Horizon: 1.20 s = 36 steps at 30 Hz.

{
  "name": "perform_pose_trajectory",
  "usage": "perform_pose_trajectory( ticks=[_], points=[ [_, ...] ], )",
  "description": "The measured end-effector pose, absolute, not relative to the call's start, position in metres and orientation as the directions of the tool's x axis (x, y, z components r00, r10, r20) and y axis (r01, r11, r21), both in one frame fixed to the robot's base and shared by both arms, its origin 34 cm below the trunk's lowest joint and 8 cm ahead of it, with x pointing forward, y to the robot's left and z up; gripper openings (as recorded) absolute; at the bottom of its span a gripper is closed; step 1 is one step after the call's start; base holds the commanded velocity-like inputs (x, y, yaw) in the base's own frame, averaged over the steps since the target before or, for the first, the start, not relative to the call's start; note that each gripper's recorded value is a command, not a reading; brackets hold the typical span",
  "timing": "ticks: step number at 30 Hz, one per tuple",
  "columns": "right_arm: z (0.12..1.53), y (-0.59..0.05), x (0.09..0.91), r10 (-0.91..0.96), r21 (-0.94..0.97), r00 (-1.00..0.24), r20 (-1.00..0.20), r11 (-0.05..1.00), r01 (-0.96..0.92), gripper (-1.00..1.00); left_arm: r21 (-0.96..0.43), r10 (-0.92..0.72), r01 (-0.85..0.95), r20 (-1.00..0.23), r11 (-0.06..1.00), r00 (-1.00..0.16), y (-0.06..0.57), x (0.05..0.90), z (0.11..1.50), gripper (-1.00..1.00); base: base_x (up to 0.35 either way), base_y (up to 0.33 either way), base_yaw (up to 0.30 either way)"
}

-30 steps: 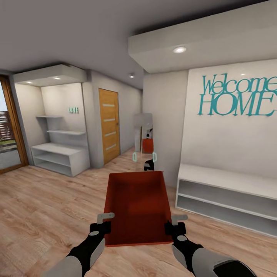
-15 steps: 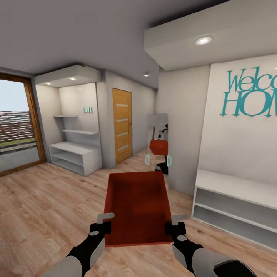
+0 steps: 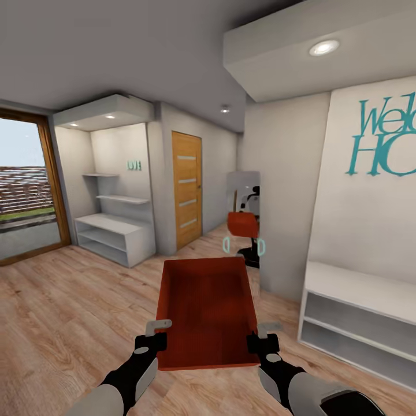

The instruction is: Move the two storage containers from the living room to the garage. In the garage, place one container on the floor and stack the other container on top of it (either order is fine).

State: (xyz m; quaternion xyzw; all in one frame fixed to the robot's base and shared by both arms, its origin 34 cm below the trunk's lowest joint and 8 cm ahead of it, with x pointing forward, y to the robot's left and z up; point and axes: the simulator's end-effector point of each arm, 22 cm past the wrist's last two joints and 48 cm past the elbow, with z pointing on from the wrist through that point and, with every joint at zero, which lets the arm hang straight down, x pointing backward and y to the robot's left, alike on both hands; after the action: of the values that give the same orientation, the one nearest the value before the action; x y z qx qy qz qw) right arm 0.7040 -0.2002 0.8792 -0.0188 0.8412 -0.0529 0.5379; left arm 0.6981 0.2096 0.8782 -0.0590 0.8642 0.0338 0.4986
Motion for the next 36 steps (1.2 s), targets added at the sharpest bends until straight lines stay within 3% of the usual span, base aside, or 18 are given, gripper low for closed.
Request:
perform_pose_trajectory(
  ticks=[36],
  points=[
    [0.8792,-0.2001,0.7040,-0.089,-0.109,-0.421,-0.903,0.994,0.025,-1.00,0.000,-0.068,-0.136,-0.866,0.991,-0.496,0.2096,0.6981,0.8782,-1.00,0.322,0.000,0.279]
  ],
)
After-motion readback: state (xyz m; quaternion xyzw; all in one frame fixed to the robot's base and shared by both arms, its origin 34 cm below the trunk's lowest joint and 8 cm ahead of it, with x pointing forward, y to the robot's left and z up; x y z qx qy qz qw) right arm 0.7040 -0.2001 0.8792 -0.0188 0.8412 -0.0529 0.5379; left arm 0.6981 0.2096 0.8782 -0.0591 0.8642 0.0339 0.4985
